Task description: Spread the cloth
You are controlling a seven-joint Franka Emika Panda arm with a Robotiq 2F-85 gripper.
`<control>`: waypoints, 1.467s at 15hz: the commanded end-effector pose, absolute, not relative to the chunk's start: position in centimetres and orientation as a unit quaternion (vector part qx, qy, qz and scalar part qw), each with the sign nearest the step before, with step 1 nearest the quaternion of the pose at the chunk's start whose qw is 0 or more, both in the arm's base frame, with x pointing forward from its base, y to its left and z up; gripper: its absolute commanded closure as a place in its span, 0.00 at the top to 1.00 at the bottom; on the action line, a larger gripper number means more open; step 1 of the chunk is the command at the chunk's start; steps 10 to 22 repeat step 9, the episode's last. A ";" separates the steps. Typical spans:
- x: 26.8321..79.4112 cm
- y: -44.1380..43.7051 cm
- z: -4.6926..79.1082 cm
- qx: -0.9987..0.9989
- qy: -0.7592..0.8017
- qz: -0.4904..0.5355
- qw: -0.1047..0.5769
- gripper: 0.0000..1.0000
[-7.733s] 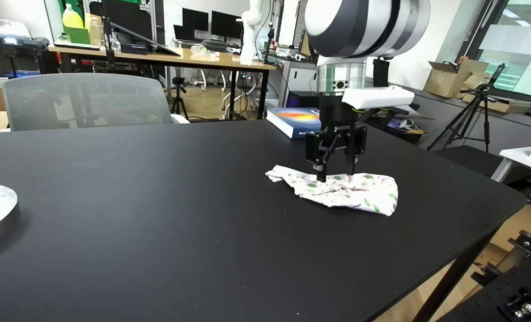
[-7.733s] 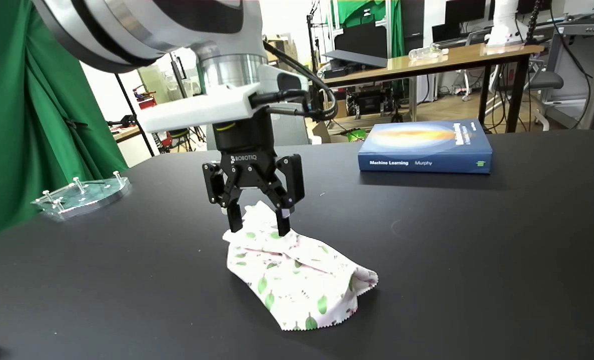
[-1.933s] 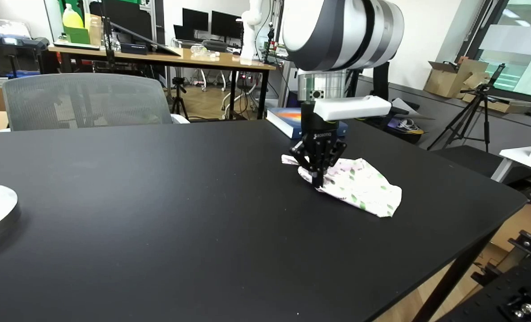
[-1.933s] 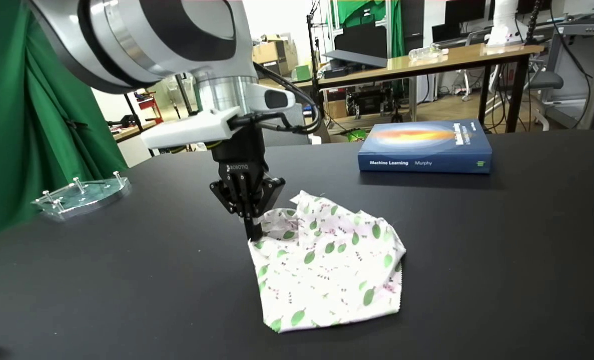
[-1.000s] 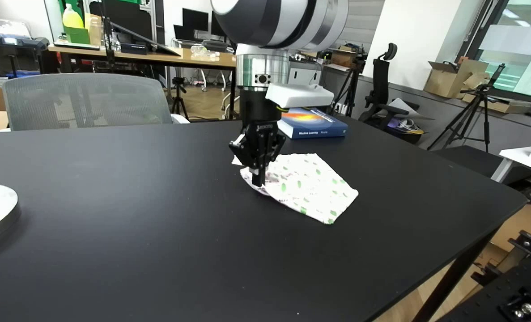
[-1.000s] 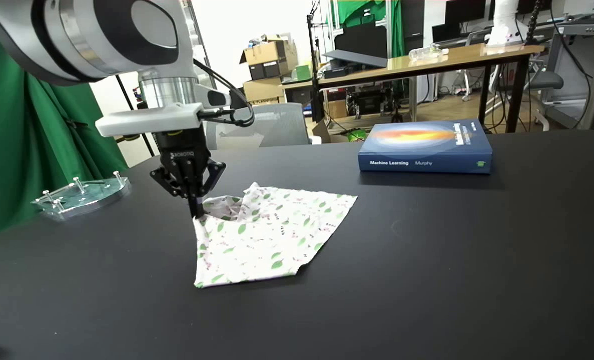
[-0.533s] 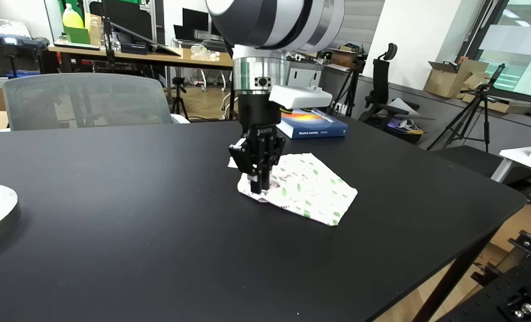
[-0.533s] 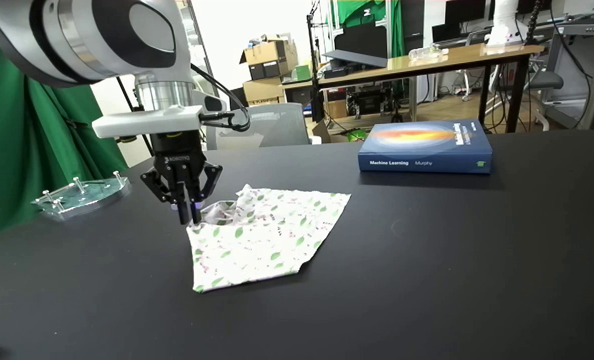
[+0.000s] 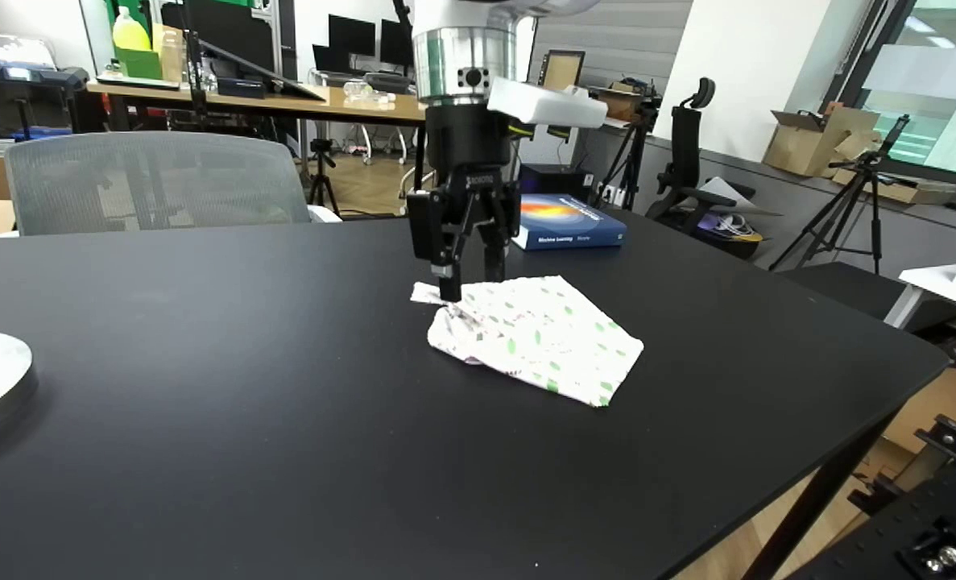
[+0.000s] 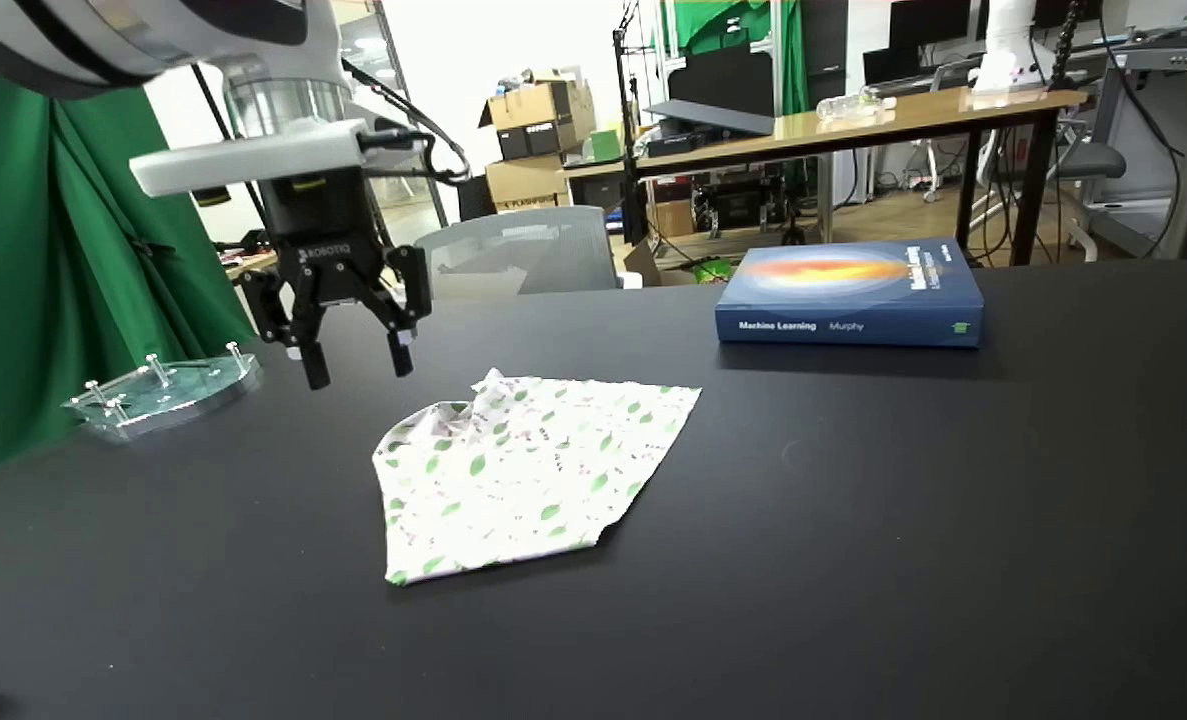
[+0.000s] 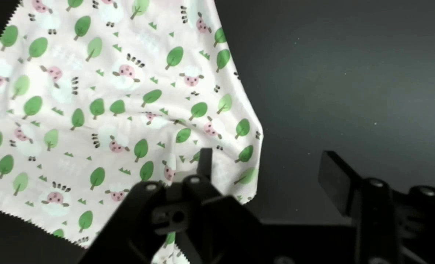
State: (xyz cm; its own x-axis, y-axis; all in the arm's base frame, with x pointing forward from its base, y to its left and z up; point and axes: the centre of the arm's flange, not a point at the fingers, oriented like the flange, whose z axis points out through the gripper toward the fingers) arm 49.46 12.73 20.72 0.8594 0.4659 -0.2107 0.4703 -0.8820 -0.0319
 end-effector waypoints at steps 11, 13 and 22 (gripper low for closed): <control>45.4 7.9 23.6 0.981 0.086 -0.007 0.176 1.00; 45.4 7.9 23.6 0.981 0.086 -0.007 0.176 1.00; 45.4 7.9 23.6 0.981 0.086 -0.007 0.176 1.00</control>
